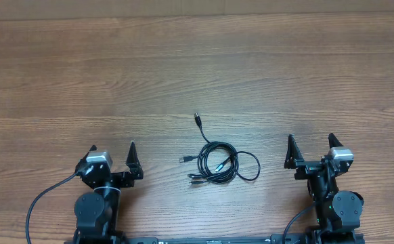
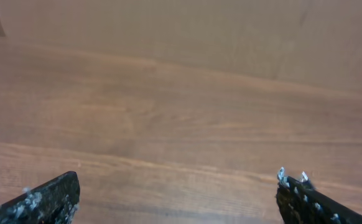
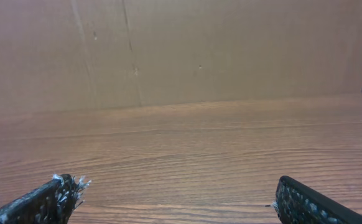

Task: Untangle cables
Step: 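Move the left gripper forward and down over the black cable coil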

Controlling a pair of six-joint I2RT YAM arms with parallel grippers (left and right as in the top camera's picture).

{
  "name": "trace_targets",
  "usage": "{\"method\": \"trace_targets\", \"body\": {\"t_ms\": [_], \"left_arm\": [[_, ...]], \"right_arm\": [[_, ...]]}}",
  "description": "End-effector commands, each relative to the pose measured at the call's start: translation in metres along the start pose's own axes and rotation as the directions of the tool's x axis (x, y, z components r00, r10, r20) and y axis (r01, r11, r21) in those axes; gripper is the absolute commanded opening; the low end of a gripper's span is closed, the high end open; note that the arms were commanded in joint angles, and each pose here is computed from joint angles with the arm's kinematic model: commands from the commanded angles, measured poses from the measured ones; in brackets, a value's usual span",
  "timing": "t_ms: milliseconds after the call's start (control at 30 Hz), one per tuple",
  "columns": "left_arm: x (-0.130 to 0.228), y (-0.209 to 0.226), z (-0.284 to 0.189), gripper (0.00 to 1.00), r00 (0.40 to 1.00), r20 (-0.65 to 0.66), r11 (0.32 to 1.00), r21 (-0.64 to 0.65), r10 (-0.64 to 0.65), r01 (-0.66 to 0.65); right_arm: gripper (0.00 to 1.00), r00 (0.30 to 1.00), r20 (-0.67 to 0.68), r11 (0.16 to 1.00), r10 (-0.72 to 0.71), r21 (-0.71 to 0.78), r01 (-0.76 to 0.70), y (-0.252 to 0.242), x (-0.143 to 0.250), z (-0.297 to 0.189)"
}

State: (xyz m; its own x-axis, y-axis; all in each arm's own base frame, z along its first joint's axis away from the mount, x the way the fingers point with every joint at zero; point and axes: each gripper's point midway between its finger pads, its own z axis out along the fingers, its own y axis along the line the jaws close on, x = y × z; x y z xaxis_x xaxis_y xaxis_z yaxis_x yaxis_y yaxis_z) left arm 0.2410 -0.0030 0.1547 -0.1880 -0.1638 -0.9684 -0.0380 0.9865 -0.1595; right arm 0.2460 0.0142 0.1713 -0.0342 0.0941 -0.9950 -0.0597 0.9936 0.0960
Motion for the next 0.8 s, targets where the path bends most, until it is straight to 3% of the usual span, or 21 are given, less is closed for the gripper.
{"method": "trace_targets", "body": {"t_ms": [0, 767], "left_arm": [[-0.014, -0.002, -0.001, 1.00, 0.999, -0.006, 0.999, 0.001, 0.033, -0.033], [-0.036, -0.009, 0.040, 1.00, 0.938, -0.333, 0.994, -0.023, 0.096, -0.110]], "right_arm": [[1.00, 1.000, 0.004, 1.000, -0.001, -0.004, 0.001, 0.000, 0.002, 0.000], [1.00, 1.000, 0.004, 1.000, -0.001, -0.004, 0.001, 0.000, 0.002, 0.000]]}}
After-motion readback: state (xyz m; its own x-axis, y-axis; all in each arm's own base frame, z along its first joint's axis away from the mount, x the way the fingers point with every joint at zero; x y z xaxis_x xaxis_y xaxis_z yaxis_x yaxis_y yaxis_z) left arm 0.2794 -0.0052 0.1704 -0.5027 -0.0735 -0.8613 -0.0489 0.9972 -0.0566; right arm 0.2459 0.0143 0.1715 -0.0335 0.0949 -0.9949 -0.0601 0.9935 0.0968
